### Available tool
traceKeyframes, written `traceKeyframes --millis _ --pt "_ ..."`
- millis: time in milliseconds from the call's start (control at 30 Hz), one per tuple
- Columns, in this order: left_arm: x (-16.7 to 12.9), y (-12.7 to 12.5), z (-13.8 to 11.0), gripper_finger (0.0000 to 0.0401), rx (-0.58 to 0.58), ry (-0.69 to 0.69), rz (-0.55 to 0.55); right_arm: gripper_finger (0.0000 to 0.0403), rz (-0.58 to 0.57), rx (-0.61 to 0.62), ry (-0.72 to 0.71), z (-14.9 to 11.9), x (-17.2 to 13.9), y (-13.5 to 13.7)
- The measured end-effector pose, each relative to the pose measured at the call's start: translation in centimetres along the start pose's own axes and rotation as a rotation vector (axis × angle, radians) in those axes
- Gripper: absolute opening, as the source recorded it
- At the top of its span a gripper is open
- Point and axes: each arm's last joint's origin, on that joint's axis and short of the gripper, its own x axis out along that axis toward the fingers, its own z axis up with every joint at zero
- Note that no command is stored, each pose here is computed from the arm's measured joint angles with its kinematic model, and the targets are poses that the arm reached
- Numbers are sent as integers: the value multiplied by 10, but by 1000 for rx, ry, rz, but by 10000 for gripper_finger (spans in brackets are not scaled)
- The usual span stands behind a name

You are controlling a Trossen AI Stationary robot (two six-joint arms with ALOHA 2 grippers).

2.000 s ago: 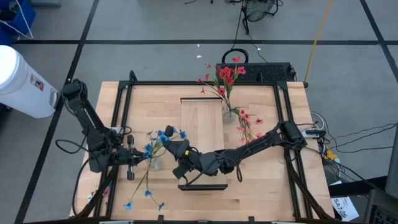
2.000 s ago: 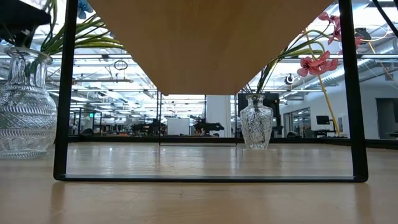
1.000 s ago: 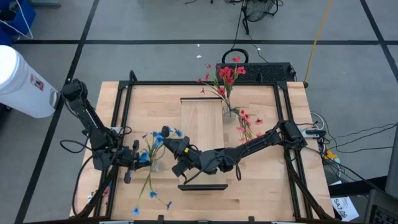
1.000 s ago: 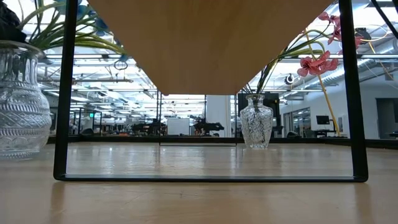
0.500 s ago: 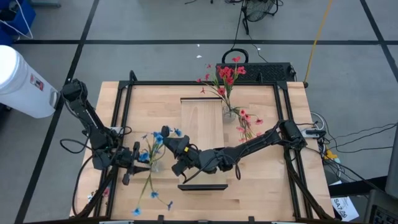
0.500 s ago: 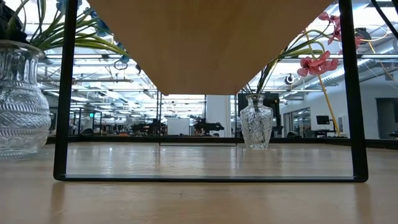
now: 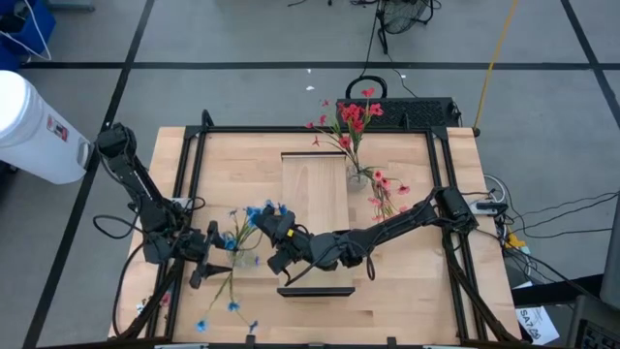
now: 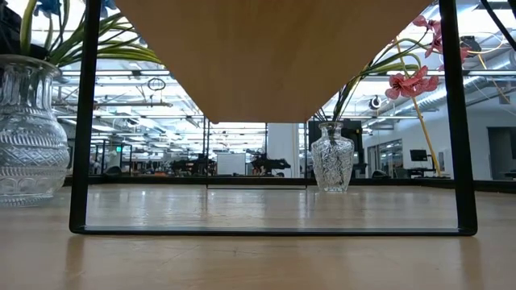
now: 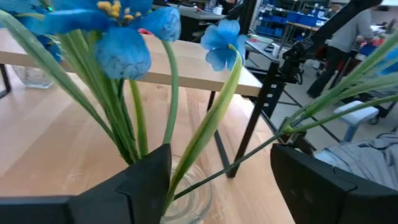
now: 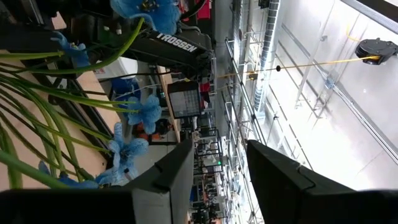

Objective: Pick and place flowers into a vace then onto a shelf
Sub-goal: Put the blue flowers into the left transparent vase

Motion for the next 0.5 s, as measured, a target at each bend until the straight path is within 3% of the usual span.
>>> traceKeyframes --millis 333,500 --pt "-4 -3 -1 274 -8 1 -28 144 0 -1 1 0 0 0" --pt "-9 -4 -1 258 33 -43 52 144 0 -1 4 0 0 0"
